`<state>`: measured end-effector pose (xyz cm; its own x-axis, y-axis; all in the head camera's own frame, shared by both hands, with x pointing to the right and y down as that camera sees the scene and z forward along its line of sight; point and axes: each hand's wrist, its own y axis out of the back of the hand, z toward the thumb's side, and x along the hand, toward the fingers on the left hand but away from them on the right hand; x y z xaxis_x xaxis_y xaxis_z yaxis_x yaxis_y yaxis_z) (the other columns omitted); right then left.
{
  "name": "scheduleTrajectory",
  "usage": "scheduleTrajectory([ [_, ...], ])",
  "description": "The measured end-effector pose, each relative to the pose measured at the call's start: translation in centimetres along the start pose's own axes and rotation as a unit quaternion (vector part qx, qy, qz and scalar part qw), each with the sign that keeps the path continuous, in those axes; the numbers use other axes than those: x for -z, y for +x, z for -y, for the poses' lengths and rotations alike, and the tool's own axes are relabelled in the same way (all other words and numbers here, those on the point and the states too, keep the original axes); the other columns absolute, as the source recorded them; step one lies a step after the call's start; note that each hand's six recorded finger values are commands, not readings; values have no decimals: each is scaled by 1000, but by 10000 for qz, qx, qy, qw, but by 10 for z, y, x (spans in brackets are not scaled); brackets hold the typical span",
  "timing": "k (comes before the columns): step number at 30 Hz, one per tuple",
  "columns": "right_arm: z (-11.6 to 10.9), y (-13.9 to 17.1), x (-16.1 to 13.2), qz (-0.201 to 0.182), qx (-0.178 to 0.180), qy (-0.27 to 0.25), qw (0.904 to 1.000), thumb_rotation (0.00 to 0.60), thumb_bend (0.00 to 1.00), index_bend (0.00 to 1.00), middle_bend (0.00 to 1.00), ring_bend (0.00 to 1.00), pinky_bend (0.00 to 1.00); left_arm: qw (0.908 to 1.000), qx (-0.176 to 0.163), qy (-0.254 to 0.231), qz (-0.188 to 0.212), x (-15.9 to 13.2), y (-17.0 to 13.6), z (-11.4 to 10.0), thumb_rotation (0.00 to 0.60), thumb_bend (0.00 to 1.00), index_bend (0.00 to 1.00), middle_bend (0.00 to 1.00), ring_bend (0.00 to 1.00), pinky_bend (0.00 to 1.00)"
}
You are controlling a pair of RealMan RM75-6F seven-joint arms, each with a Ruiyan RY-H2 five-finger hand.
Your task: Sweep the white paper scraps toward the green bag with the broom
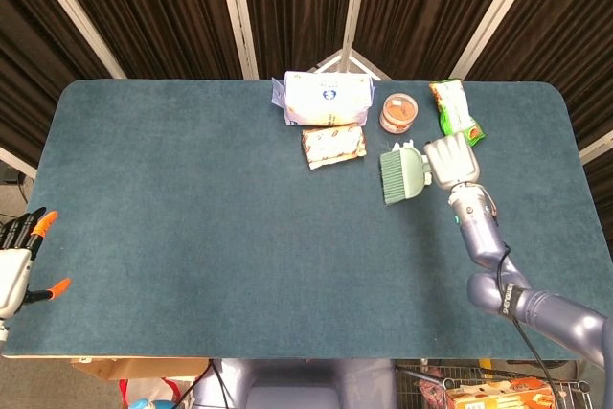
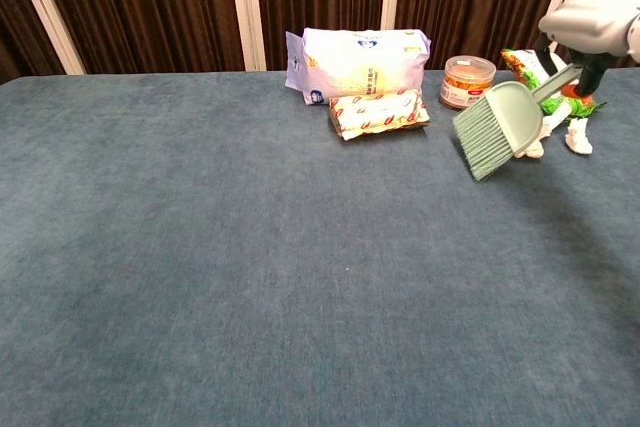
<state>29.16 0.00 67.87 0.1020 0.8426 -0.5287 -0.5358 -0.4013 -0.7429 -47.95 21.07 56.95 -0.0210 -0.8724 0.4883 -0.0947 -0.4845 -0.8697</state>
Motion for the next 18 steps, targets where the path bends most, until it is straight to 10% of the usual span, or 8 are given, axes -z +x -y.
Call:
scheduleTrajectory([
  [18, 47, -25, 81, 993, -514, 805, 9905, 600, 661, 879, 1000, 1000, 972, 10000, 11, 8, -24, -1, -1, 0, 600, 0, 0, 0, 0, 0],
])
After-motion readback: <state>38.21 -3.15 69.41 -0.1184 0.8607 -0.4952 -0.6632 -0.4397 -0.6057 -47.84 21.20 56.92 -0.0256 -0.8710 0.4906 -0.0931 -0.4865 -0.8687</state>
